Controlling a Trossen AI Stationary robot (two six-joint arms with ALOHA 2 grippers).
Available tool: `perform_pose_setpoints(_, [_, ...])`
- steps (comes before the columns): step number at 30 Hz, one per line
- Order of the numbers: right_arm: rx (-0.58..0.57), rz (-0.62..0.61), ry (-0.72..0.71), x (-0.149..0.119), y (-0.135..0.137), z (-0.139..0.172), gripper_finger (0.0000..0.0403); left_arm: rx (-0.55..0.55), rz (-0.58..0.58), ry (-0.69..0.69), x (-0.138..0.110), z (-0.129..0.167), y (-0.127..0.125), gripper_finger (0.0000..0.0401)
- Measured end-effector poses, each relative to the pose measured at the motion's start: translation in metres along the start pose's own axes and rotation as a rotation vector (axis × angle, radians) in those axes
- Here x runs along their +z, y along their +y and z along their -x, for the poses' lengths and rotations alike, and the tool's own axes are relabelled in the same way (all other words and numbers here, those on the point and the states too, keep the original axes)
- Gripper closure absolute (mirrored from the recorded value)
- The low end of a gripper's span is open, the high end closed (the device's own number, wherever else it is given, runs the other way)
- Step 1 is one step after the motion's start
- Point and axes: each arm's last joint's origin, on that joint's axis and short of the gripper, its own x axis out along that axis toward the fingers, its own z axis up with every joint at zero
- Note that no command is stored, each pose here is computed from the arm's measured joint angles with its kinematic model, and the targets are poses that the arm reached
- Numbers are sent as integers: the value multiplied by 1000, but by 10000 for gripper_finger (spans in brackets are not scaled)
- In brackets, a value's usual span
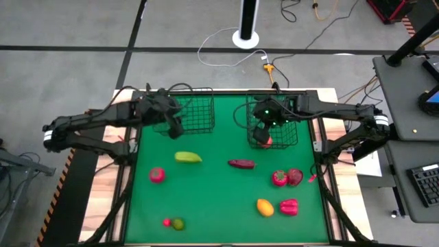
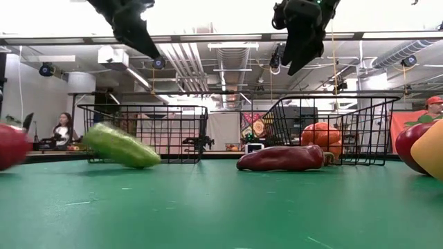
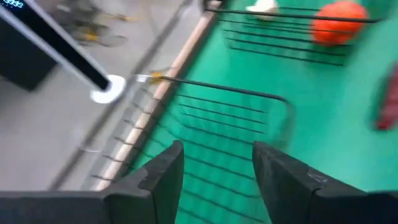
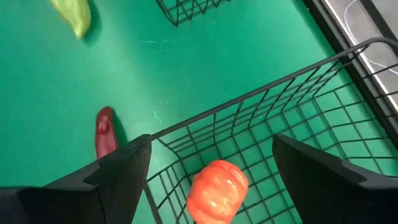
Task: Sort produce into baskets
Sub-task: Put the left red tomato into the left wire basket
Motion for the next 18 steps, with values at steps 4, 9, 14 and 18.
perform_pose_setpoints(4, [0,4,5,-1,0,-1,78,-82,61,62,-5,12,-4,248])
perform_pose_setpoints(9, [0,10,5,-2,0,-3,78,-165,152,199,-14,34,-20,262])
perform_pose_setpoints(14, [0,21,2,-3,0,-6,78,-239,221,278,-22,50,-46,270])
perform_pose_setpoints(18, [0,30,4,-5,0,-10,78,-272,242,356,-31,60,-65,272])
